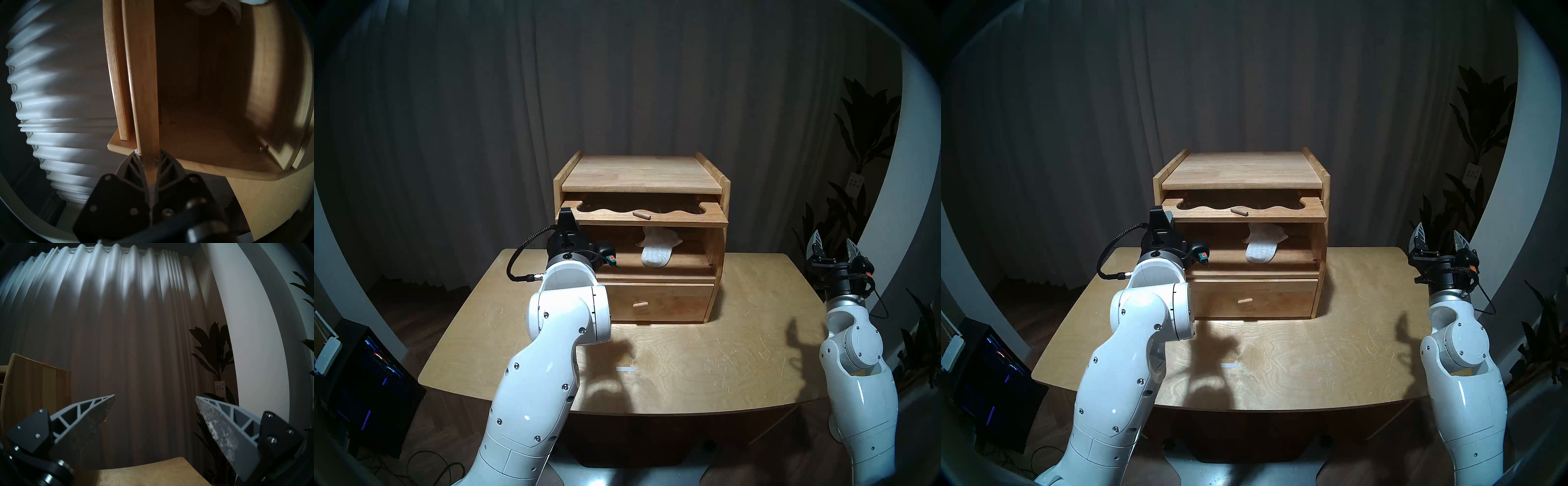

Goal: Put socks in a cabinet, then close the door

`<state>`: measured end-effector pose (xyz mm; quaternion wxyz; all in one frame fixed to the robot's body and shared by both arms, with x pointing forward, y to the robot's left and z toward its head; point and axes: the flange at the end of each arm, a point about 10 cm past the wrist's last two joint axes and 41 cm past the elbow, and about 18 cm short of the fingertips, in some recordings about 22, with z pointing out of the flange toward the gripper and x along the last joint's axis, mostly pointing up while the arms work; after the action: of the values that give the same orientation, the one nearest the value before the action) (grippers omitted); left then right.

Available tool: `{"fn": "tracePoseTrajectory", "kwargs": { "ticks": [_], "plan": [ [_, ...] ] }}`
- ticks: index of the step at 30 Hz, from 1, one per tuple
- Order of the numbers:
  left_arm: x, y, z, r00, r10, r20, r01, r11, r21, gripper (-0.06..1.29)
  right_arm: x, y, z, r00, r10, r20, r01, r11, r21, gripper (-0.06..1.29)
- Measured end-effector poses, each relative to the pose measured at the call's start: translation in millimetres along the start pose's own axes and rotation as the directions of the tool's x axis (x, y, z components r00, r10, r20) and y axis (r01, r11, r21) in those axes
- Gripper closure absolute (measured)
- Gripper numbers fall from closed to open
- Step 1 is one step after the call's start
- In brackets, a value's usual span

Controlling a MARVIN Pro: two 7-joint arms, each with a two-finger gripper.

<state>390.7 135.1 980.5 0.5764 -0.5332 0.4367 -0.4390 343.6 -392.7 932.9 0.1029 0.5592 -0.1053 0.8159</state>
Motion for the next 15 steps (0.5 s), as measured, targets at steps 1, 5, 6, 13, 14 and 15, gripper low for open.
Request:
{"fn": "tracePoseTrajectory", "kwargs": {
  "ticks": [1,5,6,13,14,15],
  "plan": [
    [-2.0,0.3,2.0,1.0,-0.003,0.005,0.003,1.0,0.002,1.24,0.0,0.0,0.0,1.0,0.0,0.0,0.0,1.0,0.0,-0.02],
    [-13.5,1.7,9.6,0.999,-0.026,0.033,0.026,1.0,0.014,1.24,0.0,0.0,0.0,1.0,0.0,0.0,0.0,1.0,0.0,-0.02],
    [-18.0,3.0,11.1,0.999,-0.032,0.043,0.032,0.999,0.011,1.24,0.0,0.0,0.0,1.0,0.0,0.0,0.0,1.0,0.0,-0.02],
    [-20.9,23.7,-0.1,0.997,-0.071,0.011,0.071,0.996,-0.053,1.26,0.0,0.0,0.0,1.0,0.0,0.0,0.0,1.0,0.0,-0.02],
    [-18.5,26.4,-3.1,0.997,-0.073,0.0,0.073,0.995,-0.061,1.26,0.0,0.0,0.0,1.0,0.0,0.0,0.0,1.0,0.0,-0.02],
    [-16.9,28.0,-5.0,0.997,-0.073,-0.006,0.072,0.995,-0.066,1.26,0.0,0.0,0.0,1.0,0.0,0.0,0.0,1.0,0.0,-0.02]
  ]
}}
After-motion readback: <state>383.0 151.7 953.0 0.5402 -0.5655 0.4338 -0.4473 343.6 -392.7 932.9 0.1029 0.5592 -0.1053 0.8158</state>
